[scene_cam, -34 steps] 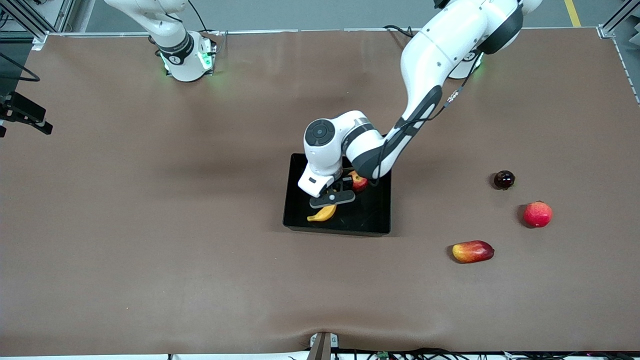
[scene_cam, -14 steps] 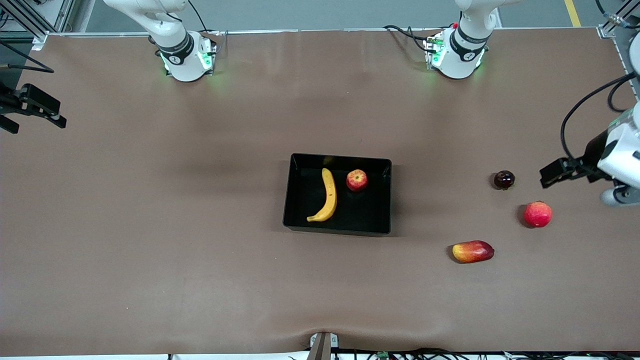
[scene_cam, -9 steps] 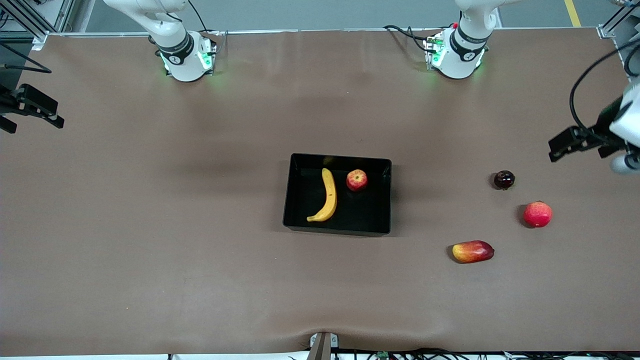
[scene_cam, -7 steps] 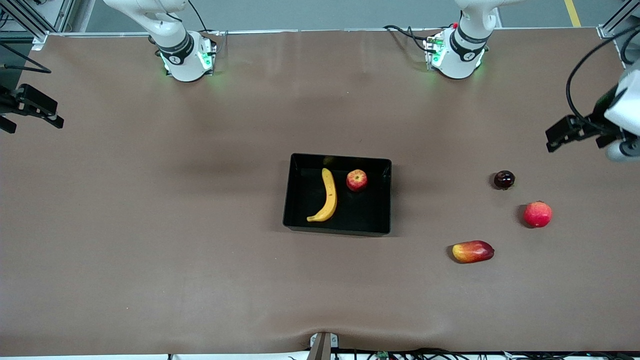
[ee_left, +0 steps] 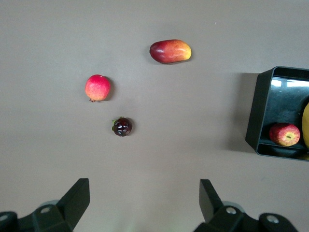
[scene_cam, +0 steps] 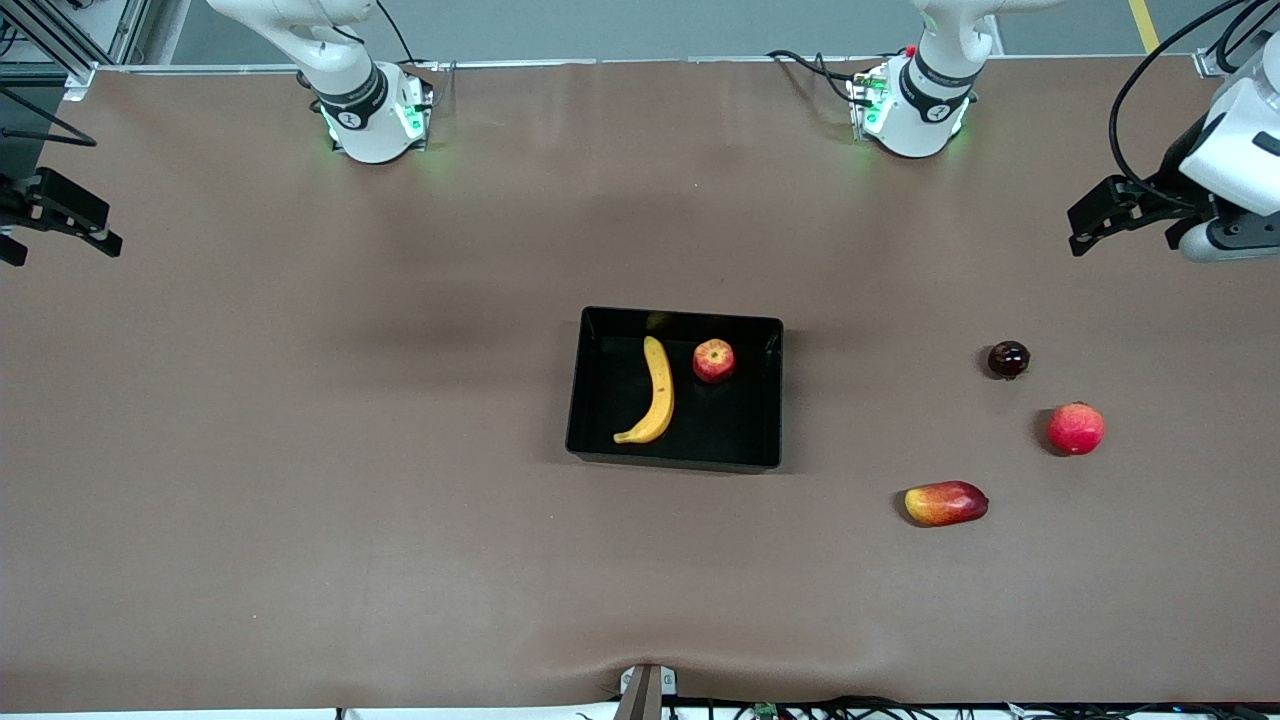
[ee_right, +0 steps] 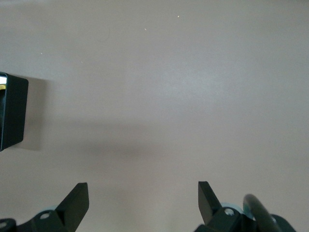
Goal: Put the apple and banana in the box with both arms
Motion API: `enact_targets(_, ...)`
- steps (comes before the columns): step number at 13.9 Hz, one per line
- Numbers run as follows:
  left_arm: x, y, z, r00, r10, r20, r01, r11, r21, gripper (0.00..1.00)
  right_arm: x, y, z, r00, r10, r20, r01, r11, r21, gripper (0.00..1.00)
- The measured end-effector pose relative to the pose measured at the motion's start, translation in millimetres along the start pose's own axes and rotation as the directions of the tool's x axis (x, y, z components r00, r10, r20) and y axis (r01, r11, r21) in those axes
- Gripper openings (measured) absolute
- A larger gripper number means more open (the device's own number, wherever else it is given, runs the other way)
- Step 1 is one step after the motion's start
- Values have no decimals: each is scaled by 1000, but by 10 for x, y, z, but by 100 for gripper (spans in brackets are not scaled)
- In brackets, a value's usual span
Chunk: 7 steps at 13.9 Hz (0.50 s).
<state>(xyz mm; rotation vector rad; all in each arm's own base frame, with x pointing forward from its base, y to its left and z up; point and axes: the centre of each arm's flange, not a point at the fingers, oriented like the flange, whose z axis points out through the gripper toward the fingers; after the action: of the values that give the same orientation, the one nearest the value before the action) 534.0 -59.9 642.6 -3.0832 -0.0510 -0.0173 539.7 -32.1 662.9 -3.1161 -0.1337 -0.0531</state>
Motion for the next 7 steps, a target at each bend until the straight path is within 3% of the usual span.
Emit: enact_targets(7,0,4,0,1000,1,0,-1,1000,0,100,-11,73,-2,1000,15,0,-15,1000,0,100)
